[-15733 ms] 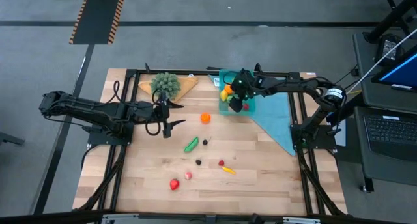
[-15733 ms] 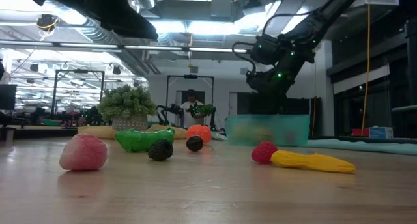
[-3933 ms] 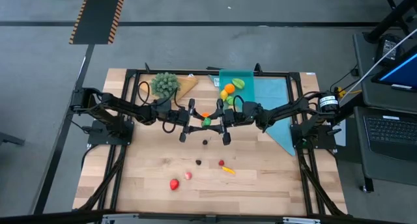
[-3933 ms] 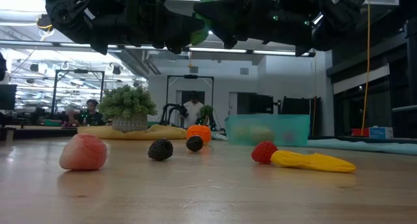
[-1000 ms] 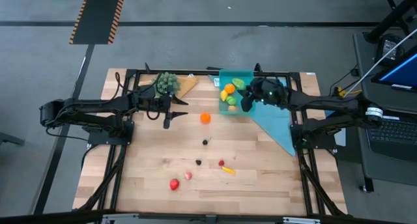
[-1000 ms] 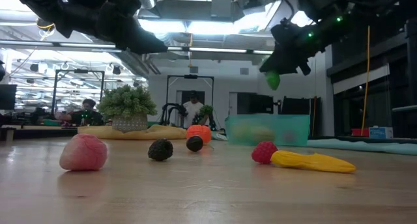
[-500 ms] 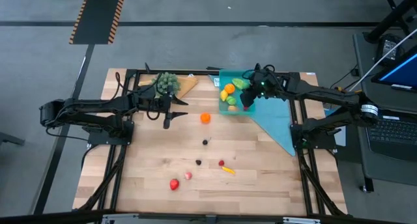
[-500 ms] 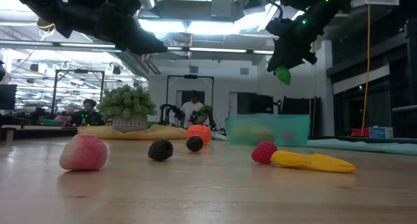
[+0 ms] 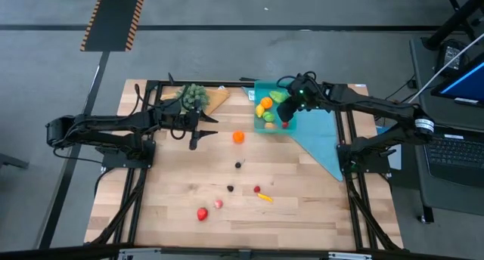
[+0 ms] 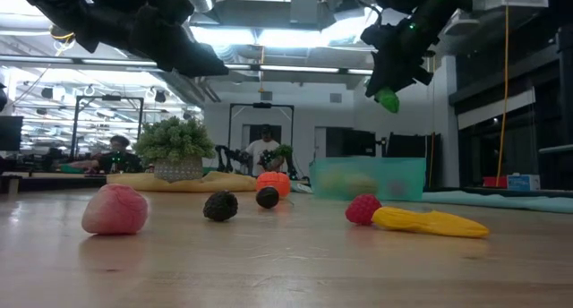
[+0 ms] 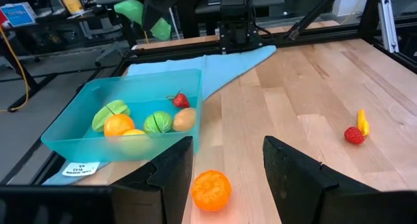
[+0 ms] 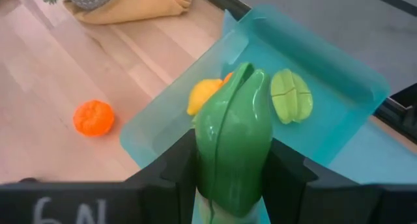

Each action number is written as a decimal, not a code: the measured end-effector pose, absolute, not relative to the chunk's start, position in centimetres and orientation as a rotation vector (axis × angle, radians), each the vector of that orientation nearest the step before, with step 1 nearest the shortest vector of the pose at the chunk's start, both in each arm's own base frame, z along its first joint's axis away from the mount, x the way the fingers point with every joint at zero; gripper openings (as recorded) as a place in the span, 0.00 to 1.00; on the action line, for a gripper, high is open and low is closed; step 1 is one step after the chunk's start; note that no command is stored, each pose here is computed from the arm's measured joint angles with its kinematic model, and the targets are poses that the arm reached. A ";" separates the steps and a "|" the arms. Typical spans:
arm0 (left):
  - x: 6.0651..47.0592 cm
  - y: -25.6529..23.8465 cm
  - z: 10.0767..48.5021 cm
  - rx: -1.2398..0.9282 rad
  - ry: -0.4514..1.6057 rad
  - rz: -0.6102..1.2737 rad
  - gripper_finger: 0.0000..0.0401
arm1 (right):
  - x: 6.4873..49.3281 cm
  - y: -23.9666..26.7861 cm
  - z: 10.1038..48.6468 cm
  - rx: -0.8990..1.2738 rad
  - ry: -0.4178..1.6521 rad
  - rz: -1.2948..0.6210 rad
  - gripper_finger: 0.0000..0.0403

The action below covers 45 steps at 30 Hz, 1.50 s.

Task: Pick and placing Produce into tupperware
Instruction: Put the green pea into the blue bin

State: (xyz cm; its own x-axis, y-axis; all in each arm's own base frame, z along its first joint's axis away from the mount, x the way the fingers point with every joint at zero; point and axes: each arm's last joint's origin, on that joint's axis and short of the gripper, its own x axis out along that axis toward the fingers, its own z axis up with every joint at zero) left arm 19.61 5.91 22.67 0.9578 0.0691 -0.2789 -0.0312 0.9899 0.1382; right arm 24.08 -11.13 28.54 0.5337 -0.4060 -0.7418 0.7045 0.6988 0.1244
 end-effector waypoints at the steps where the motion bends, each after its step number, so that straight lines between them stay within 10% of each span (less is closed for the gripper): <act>1: 19.6 5.9 22.7 0.133 0.287 0.051 0.45 | 24.2 -11.2 28.3 0.443 0.759 -0.689 0.33; 45: 19.6 5.9 22.5 0.124 0.302 0.050 0.45 | 28.5 -18.2 15.6 0.547 1.060 -0.547 0.38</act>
